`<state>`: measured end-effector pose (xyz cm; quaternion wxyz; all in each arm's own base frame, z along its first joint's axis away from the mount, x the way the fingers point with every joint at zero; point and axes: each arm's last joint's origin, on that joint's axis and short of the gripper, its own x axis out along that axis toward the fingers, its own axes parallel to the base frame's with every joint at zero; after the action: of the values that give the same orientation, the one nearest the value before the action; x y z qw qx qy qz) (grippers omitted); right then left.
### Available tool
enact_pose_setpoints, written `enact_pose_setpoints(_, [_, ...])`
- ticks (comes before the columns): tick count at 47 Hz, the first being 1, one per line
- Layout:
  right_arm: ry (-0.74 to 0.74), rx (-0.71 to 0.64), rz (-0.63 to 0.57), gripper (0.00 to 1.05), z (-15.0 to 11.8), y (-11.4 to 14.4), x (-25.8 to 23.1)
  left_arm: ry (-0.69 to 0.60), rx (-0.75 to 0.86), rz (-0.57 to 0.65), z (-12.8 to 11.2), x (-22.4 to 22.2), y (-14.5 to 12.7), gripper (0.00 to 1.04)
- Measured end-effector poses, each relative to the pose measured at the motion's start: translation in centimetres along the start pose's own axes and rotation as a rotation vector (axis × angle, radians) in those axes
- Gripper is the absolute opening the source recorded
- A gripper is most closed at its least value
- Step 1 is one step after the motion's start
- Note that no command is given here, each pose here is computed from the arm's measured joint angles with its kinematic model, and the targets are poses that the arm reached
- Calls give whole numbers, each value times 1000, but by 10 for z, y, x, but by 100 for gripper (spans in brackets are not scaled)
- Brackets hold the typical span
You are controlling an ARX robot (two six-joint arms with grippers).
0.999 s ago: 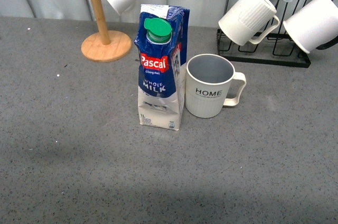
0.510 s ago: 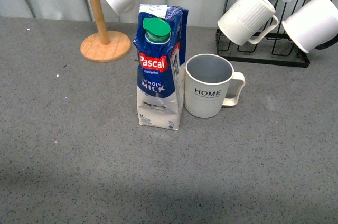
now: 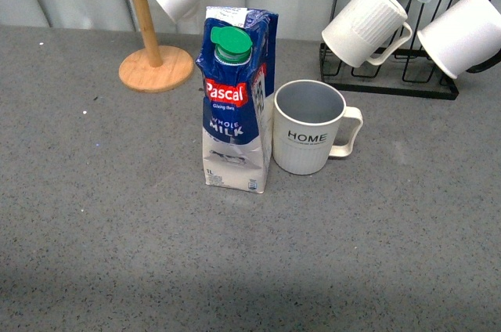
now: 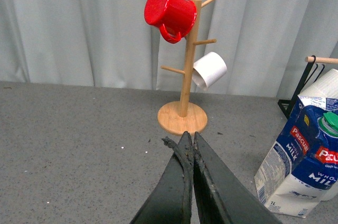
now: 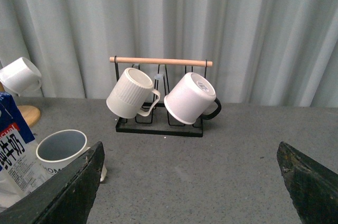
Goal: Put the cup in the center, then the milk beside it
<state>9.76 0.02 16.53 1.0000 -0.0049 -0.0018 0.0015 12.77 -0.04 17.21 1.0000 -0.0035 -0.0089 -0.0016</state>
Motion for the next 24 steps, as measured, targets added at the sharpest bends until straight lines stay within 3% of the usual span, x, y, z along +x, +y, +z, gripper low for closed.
enact_pose_setpoints(24, [0, 0, 0, 96, 0, 0, 0, -5, 0, 1, 1, -14, 0, 4])
